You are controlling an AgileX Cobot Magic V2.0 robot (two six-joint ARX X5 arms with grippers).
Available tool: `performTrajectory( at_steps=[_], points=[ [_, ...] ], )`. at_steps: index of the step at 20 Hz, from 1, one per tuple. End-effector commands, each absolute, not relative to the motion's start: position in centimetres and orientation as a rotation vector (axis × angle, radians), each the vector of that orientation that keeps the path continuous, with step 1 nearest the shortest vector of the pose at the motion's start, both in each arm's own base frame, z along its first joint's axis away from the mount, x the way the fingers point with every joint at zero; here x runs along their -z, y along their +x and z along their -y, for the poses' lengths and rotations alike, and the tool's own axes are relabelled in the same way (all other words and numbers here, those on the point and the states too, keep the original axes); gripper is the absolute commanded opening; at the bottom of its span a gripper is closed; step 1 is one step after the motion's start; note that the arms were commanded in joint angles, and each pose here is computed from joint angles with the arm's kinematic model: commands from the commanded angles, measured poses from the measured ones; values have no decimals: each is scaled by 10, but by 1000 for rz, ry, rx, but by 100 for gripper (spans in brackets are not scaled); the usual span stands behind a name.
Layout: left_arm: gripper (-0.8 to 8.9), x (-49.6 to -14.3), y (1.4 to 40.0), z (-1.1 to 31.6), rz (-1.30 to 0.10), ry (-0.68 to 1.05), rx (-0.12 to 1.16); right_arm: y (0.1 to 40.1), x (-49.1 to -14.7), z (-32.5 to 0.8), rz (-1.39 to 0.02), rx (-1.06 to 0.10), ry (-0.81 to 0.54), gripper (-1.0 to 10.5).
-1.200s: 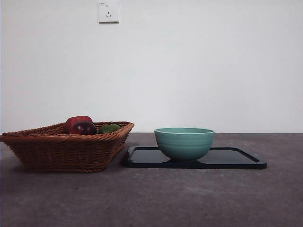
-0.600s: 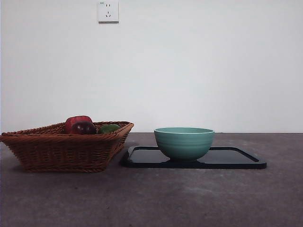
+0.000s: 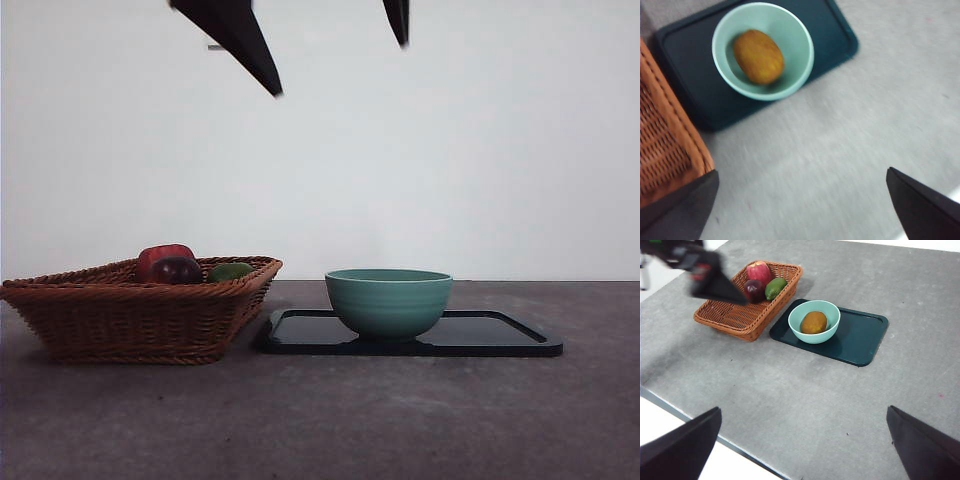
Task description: Pick up the wifruite, put it on the bowl, pick up the plate, put it on desk
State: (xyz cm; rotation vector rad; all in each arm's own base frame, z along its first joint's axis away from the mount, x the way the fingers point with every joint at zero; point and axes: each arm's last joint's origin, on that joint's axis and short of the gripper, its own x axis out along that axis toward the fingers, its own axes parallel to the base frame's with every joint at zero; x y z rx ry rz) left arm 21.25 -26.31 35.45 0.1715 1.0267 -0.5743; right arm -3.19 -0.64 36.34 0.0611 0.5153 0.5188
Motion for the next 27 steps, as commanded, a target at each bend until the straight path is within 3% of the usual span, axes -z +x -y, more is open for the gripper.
performTrajectory(
  at_steps=[1,12,27],
  points=[
    [625,-349,234,278,-1028,199,576,-36,-360,8,-580,-518,64,561],
    [625,-288,336,329,-1067,211,498,-36,-360,8,-580,-518,65,561],
    [619,-228,361,347,-1115,265,493,-36,-360,8,-580,-518,65,561]
  ],
)
